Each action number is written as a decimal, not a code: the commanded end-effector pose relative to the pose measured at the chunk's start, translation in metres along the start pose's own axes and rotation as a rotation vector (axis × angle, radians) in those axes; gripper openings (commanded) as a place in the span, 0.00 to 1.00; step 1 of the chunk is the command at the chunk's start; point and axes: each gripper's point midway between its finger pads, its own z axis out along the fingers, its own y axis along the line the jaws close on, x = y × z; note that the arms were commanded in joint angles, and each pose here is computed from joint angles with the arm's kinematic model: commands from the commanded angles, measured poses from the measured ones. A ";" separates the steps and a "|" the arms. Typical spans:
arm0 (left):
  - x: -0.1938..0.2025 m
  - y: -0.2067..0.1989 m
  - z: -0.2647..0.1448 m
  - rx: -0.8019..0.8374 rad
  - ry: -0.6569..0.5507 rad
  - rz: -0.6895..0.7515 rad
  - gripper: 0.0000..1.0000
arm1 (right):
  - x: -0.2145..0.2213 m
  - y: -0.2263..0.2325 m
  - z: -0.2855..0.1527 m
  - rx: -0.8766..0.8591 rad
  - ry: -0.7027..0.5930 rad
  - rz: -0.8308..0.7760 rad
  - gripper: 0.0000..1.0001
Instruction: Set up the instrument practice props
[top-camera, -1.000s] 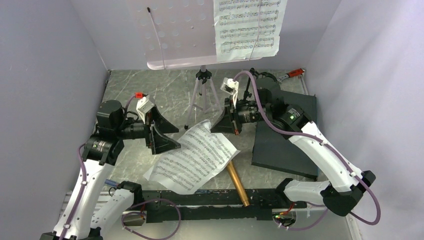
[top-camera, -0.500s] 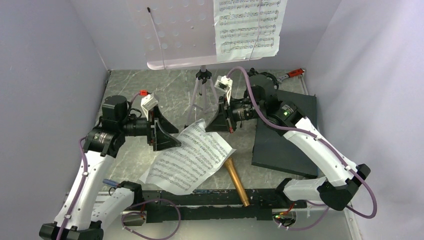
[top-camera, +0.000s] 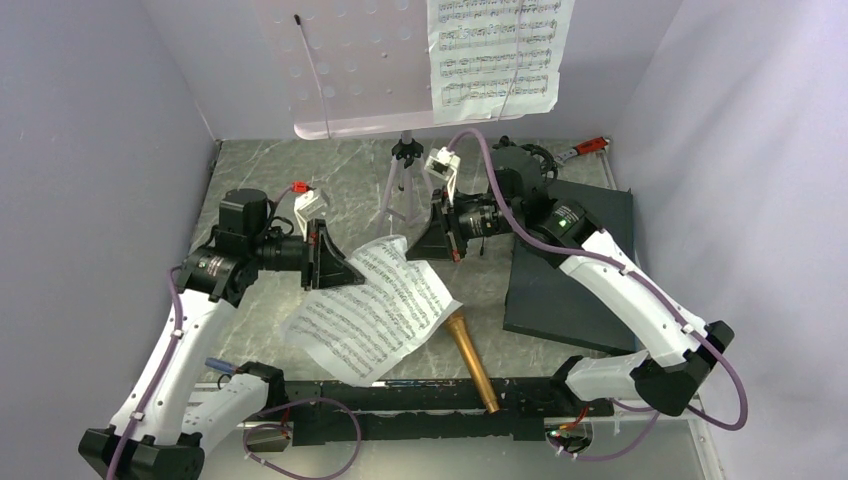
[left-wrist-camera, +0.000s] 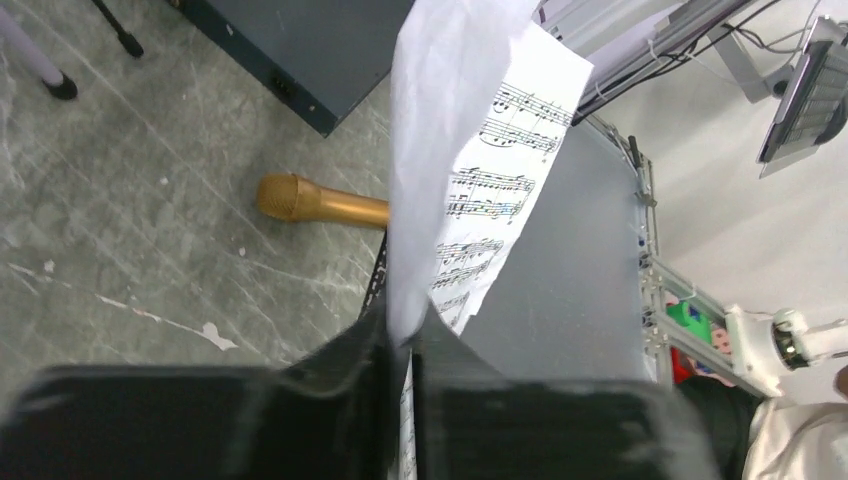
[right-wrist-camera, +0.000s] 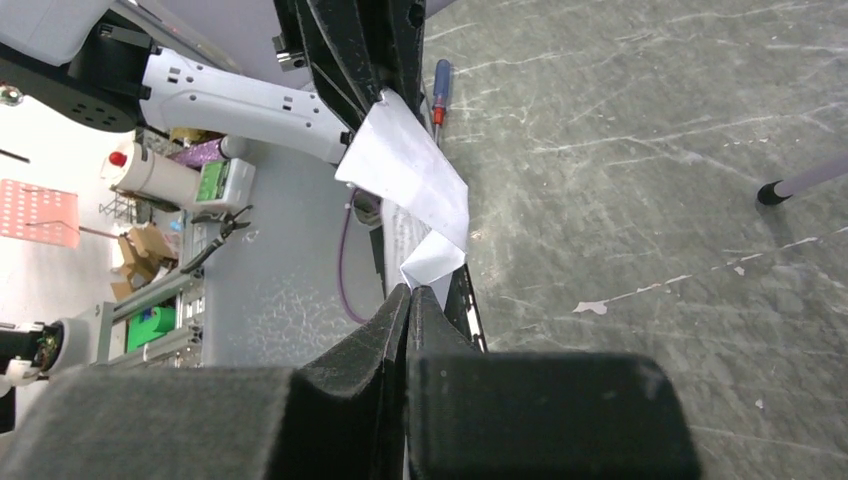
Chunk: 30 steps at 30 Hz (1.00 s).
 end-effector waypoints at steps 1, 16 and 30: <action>-0.008 0.002 0.000 -0.017 -0.009 0.053 0.04 | -0.029 0.009 -0.005 0.006 -0.090 -0.053 0.05; -0.097 -0.014 -0.040 -0.319 -0.492 0.259 0.03 | -0.064 -0.006 -0.069 0.333 -0.467 -0.069 0.98; -0.151 -0.091 -0.061 -0.105 -0.742 0.340 0.03 | -0.068 0.023 -0.034 0.013 -0.527 -0.089 0.99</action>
